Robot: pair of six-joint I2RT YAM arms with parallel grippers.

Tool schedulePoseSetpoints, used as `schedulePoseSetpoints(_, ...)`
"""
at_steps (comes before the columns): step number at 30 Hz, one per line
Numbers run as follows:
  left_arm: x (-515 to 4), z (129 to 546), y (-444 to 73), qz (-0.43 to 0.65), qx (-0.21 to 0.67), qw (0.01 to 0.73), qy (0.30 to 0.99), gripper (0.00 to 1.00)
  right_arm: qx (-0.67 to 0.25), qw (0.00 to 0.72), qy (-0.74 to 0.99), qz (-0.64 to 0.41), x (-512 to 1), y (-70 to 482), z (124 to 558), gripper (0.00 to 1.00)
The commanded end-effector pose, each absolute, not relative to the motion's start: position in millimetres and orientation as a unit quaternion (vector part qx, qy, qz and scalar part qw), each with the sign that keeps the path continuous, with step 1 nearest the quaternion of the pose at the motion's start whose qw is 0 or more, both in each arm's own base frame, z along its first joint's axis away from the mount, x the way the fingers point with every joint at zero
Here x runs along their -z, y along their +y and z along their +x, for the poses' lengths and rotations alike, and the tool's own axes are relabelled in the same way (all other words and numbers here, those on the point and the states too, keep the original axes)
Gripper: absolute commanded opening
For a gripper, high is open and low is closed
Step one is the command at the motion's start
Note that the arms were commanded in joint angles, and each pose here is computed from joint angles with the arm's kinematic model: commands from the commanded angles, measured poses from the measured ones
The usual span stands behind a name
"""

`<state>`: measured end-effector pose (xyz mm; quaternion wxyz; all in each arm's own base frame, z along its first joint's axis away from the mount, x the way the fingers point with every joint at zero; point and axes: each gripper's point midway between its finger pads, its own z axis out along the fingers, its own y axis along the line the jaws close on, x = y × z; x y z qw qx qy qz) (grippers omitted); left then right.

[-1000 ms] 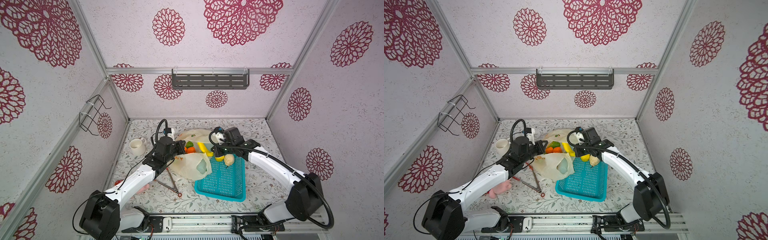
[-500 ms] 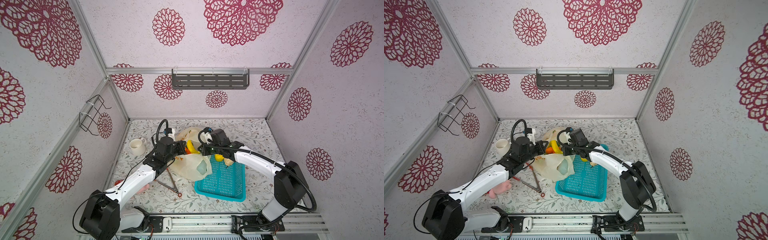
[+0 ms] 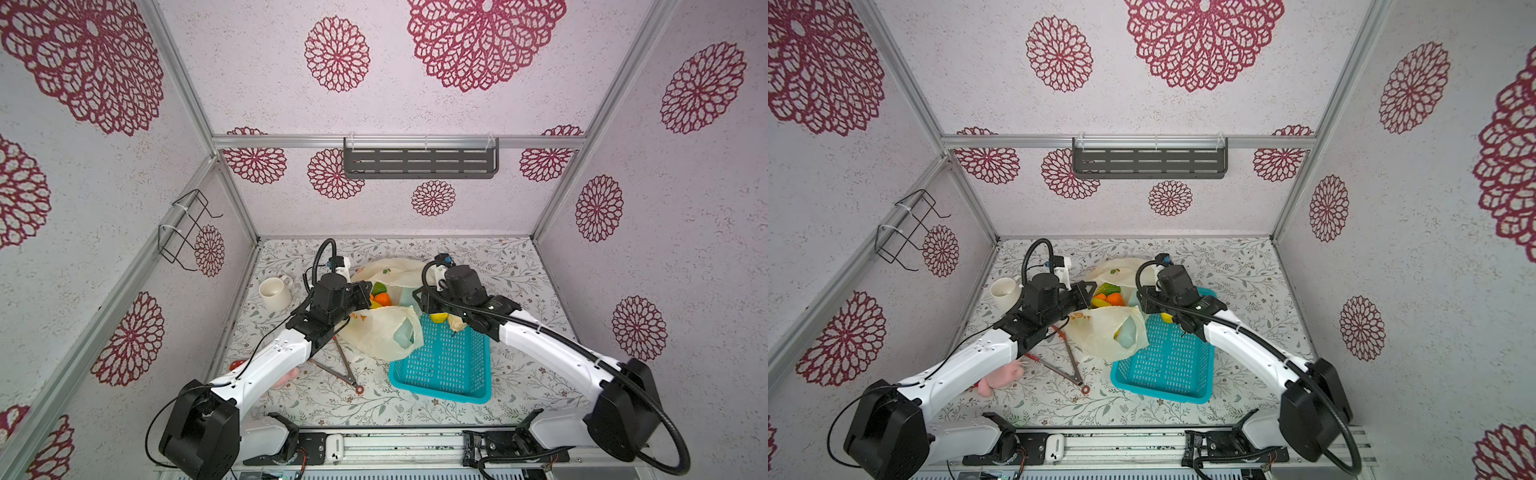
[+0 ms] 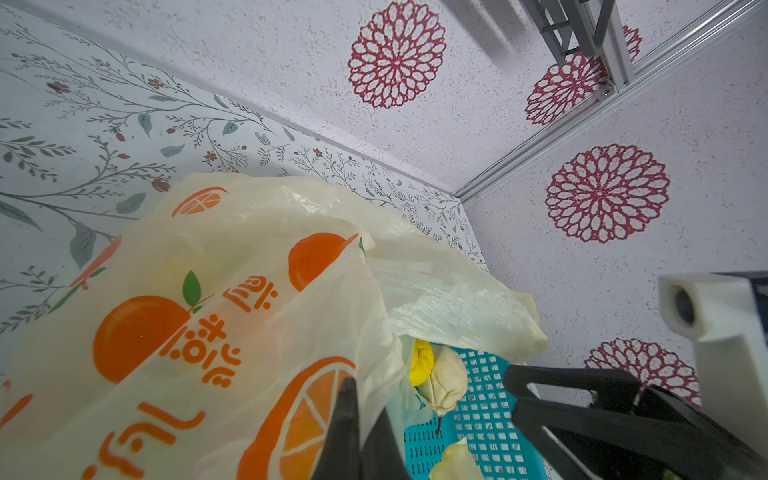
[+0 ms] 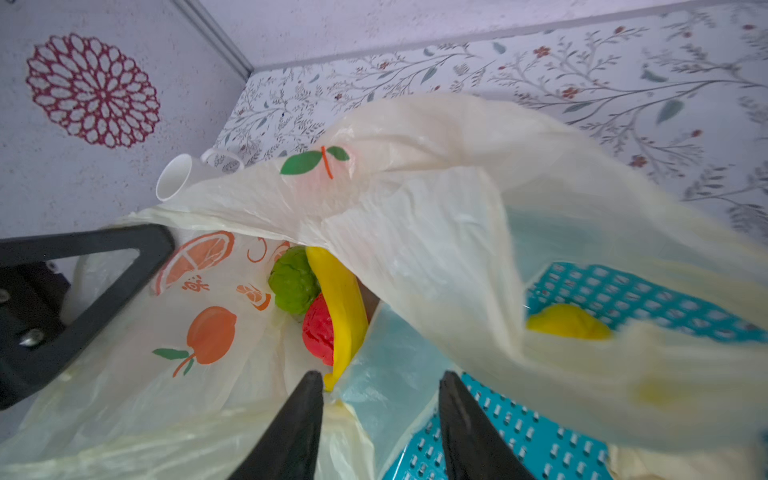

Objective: Place the fruits into the plastic bag
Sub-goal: 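Lower the right gripper into the basket onto the cream pear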

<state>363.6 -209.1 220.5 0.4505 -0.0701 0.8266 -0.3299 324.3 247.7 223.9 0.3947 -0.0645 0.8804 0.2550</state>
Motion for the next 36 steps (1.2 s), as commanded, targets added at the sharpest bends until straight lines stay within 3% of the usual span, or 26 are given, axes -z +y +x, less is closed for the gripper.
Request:
schedulePoseSetpoints(1, -230.6, 365.1, -212.4, -0.068, 0.336, 0.462, 0.818, 0.0, -0.2, 0.401, 0.894, 0.013, -213.1, 196.7, 319.7, 0.52)
schedulePoseSetpoints(8, -229.0, 368.3, -217.2, -0.066, 0.341, 0.457, 0.819, 0.0, -0.136, 0.343, 0.924, 0.094, -161.6, 138.7, 315.8, 0.7)
schedulePoseSetpoints(17, -231.9, 364.7, -211.5, -0.07, 0.336, 0.463, 0.817, 0.0, -0.087, 0.262, 0.957, 0.086, -112.4, 132.9, 327.0, 0.72)
schedulePoseSetpoints(36, -236.1, 363.9, -208.9, -0.068, 0.331, 0.47, 0.816, 0.0, -0.013, 0.215, 0.973, 0.086, -57.3, 129.2, 351.3, 0.72)
